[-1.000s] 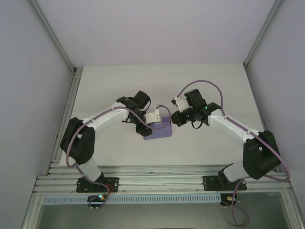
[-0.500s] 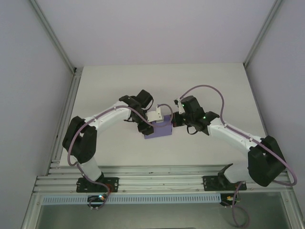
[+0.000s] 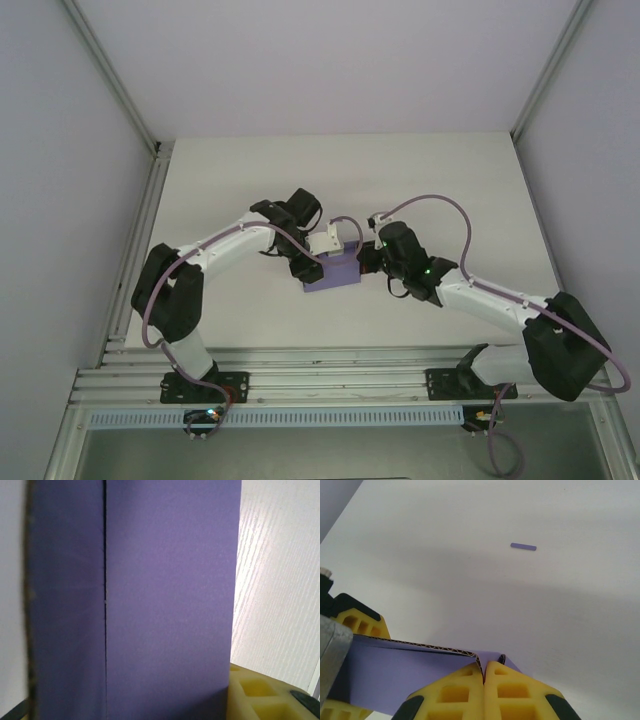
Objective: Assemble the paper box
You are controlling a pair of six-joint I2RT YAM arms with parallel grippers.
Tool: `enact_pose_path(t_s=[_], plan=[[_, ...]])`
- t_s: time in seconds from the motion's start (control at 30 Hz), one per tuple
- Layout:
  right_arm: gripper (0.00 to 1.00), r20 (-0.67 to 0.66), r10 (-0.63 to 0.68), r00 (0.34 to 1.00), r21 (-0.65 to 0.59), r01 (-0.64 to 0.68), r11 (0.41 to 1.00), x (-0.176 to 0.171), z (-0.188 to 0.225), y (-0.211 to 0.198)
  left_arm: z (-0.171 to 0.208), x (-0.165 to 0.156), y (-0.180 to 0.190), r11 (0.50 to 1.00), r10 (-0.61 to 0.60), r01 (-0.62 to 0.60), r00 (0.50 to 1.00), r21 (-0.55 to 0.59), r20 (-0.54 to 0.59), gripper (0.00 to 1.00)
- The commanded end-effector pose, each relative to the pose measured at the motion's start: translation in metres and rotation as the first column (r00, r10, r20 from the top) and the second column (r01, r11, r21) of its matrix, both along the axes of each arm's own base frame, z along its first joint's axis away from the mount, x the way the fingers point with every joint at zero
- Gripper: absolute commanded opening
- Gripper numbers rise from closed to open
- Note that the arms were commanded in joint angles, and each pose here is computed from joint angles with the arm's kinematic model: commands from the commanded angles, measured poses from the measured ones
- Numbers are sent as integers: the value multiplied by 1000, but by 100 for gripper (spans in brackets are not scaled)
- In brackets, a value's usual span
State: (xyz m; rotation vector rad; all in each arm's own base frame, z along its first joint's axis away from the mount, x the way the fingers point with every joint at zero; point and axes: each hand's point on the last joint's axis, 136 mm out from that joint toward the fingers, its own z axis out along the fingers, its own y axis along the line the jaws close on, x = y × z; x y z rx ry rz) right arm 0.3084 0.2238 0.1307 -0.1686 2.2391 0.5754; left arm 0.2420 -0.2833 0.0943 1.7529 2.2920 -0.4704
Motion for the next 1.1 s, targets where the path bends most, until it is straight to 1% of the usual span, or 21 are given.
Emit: enact_pose_path(t_s=[0.0,0.13,0.27,0.37,0.43,0.53,0.6,0.63,0.7,0.73,0.8,0.87,0.9,0.97,1.0,1.07], plan=[[0,-250,84,965,-129,-119,984,-66,-73,-9,2,22,-20,999,22,-18,996,-43,83,37],[0,-238,107,965,-128,-140,982,-83,-83,-12,3,25,-20,999,31,-27,995,-46,93,37],[1,-228,102,968,-132,-134,982,-88,-94,-12,5,29,-23,997,56,-50,994,-56,99,37],[1,-217,171,961,-153,-206,966,-96,-102,1,5,32,-25,996,71,-64,992,-62,105,37],[1,-239,145,960,-205,-196,959,-97,-111,-1,7,33,-27,995,74,-68,992,-69,102,38],[0,-254,129,959,-210,-185,960,-97,-117,-1,8,34,-27,995,76,-68,991,-70,109,39],[0,-246,130,960,-204,-182,962,-97,-114,-1,10,35,-27,995,79,-71,990,-69,115,41],[0,-240,123,963,-209,-175,962,-96,-112,-3,10,35,-26,995,81,-74,990,-69,115,43],[0,-221,114,969,-225,-164,960,-96,-107,-8,11,33,-26,995,78,-70,990,-71,117,43],[0,-217,111,970,-233,-161,959,-96,-105,-11,12,33,-26,995,79,-70,990,-74,119,47],[0,-211,101,972,-256,-154,954,-97,-103,-18,15,34,-26,994,85,-76,989,-77,123,50],[0,-207,99,973,-264,-153,952,-98,-100,-21,20,34,-26,993,95,-85,988,-86,124,58],[0,-207,105,973,-260,-158,953,-98,-98,-19,23,32,-27,992,95,-83,988,-96,124,59],[0,-201,99,975,-250,-148,957,-94,-95,-15,31,32,-27,989,106,-91,986,-118,132,69],[0,-207,93,974,-241,-143,960,-93,-95,-12,36,31,-27,987,113,-95,984,-130,139,72],[0,-218,86,972,-238,-139,961,-91,-96,-8,46,29,-26,982,128,-103,980,-160,150,83]])
